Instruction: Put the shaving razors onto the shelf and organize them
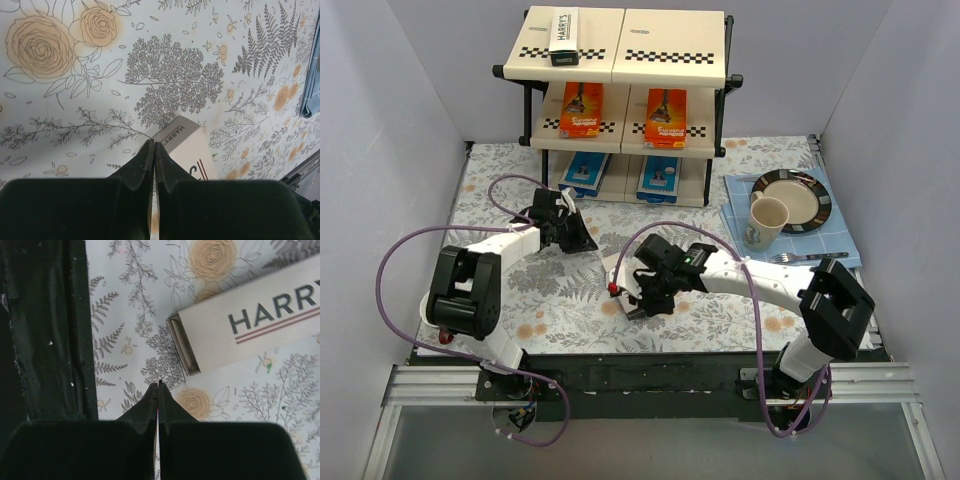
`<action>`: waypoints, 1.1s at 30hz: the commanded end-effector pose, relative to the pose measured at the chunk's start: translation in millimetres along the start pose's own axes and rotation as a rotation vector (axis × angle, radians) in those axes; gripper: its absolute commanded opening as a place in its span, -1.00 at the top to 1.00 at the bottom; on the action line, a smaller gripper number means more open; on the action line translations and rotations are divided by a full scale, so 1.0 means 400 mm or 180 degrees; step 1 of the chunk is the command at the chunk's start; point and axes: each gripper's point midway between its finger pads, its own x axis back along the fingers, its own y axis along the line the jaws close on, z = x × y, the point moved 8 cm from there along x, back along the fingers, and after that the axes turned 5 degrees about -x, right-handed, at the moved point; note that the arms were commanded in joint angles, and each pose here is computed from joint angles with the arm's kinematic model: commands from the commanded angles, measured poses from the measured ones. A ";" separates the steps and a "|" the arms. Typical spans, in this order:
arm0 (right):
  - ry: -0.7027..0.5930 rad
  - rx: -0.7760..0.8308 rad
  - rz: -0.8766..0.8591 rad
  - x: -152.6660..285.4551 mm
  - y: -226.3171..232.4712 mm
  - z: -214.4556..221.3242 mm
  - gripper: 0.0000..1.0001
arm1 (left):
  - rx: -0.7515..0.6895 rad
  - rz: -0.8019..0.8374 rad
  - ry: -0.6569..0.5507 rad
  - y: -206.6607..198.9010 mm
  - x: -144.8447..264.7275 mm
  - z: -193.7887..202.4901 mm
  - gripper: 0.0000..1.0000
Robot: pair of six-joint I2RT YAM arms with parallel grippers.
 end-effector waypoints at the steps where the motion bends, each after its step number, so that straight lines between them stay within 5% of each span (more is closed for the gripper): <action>1: -0.0002 0.0142 -0.0140 -0.036 0.006 -0.021 0.97 | -0.0101 0.0252 -0.0199 -0.031 -0.015 -0.059 1.00; 17: -0.0038 0.0195 0.0287 -0.096 -0.064 -0.054 0.97 | -0.0235 0.0470 0.0302 -0.039 -0.067 0.067 1.00; 23: -0.0009 0.0213 0.0363 -0.102 -0.073 -0.057 0.97 | -0.0249 0.0266 0.0245 -0.029 -0.064 0.058 1.00; 28: 0.0067 0.0165 0.0578 -0.029 -0.060 -0.042 0.97 | -0.0229 -0.0007 -0.0168 -0.044 0.018 -0.017 1.00; 32: -0.0199 -0.0187 0.0915 0.084 -0.033 -0.030 -0.77 | -0.0294 0.0128 -0.0562 -0.088 0.126 -0.036 1.00; 33: -0.0248 -0.0284 0.0919 0.091 -0.024 -0.027 -0.91 | -0.0344 0.0223 -0.0571 -0.097 0.137 -0.031 1.00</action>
